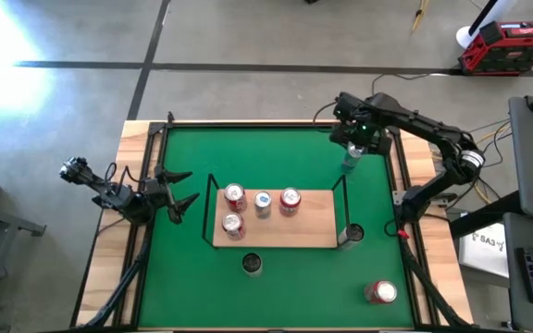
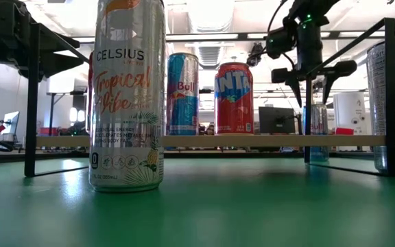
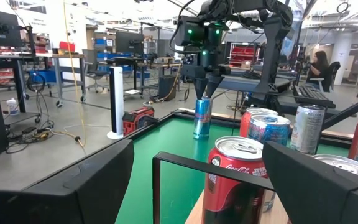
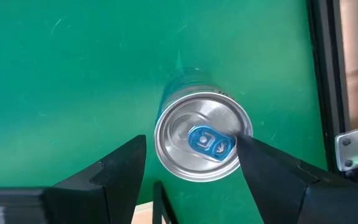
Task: Place canned beverage on shelf
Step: Put the blue soda can on the shelf
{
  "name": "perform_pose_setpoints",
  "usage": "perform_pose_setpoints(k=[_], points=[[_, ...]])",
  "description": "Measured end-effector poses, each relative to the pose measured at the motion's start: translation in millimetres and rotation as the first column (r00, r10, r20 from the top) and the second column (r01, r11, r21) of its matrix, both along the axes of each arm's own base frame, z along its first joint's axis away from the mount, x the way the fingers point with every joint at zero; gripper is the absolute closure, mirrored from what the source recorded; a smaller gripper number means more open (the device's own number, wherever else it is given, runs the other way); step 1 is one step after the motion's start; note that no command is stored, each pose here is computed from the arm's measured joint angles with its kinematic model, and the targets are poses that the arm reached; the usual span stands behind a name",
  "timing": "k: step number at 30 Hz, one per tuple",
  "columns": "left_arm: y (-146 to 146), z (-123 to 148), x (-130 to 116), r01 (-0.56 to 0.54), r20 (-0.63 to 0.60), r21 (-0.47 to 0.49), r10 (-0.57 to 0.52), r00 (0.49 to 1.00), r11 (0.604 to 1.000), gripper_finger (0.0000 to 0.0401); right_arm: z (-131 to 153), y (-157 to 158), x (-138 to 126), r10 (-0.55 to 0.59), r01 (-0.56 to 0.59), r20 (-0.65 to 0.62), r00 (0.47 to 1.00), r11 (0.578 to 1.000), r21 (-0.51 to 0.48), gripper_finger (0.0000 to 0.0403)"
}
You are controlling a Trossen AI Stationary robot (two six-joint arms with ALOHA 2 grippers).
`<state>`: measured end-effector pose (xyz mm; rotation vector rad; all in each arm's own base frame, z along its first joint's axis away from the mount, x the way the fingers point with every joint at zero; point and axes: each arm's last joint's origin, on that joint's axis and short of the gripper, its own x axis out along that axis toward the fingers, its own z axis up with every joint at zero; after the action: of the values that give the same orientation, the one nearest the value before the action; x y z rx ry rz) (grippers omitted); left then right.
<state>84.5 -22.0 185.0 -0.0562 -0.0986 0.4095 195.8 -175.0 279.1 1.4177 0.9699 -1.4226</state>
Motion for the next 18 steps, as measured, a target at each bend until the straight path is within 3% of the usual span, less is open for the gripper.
perform_pose_setpoints(k=[10,18], points=[[0,0,0,0.000,0.000,0.000,0.000,1.000,1.000,0.0061,14,-1,1,-0.015,0.015,0.021,1.000,1.000,-0.027,0.0157],[0,0,0,0.000,0.000,0.000,0.000,1.000,1.000,0.0061,18,0,0,0.005,-0.004,0.012,1.000,1.000,-0.022,0.0132]])
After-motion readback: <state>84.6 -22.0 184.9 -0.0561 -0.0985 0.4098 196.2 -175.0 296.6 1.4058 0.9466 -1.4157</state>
